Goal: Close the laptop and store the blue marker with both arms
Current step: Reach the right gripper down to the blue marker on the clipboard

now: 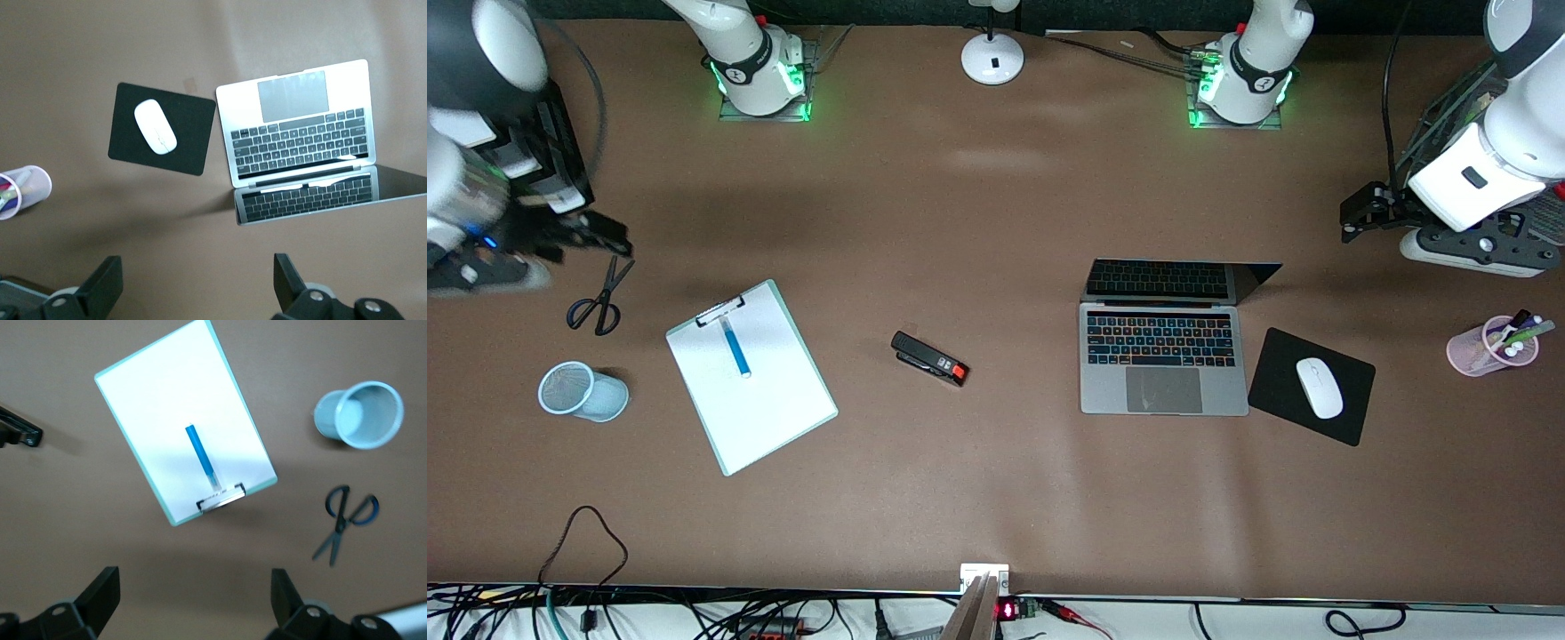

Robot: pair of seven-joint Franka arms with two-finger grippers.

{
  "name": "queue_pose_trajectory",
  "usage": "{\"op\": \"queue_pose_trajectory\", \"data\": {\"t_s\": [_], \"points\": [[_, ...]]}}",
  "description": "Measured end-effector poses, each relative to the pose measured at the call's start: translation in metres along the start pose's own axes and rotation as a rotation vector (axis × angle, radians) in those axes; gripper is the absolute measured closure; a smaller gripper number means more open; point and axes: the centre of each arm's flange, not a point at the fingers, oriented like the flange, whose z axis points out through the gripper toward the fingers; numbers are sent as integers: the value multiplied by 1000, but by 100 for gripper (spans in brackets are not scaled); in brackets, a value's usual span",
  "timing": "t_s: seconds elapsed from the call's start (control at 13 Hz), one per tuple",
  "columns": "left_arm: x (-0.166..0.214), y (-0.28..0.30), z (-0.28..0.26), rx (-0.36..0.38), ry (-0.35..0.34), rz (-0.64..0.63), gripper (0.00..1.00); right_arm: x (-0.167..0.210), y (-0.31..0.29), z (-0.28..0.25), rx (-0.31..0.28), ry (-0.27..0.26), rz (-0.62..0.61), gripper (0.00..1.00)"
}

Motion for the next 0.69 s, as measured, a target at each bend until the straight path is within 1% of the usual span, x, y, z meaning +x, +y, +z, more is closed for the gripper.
{"op": "queue_pose_trajectory", "data": {"t_s": [0.23,0.38,0.46,0.54,0.62,0.69], "points": [[9,3,11,-7,-51,8,0,29,6,73,-1,13,-110,0],[21,4,9,-10,-66,13,0,49,10,116,-7,38,-209,10],[27,4,11,-13,-74,14,0,57,12,135,-9,45,-244,17],[34,4,17,-14,-84,15,0,63,13,153,-10,48,-272,17],[39,2,25,-17,-97,14,0,68,12,171,-10,50,-295,27],[43,0,33,-19,-110,10,0,72,9,186,-9,50,-311,31]]}}
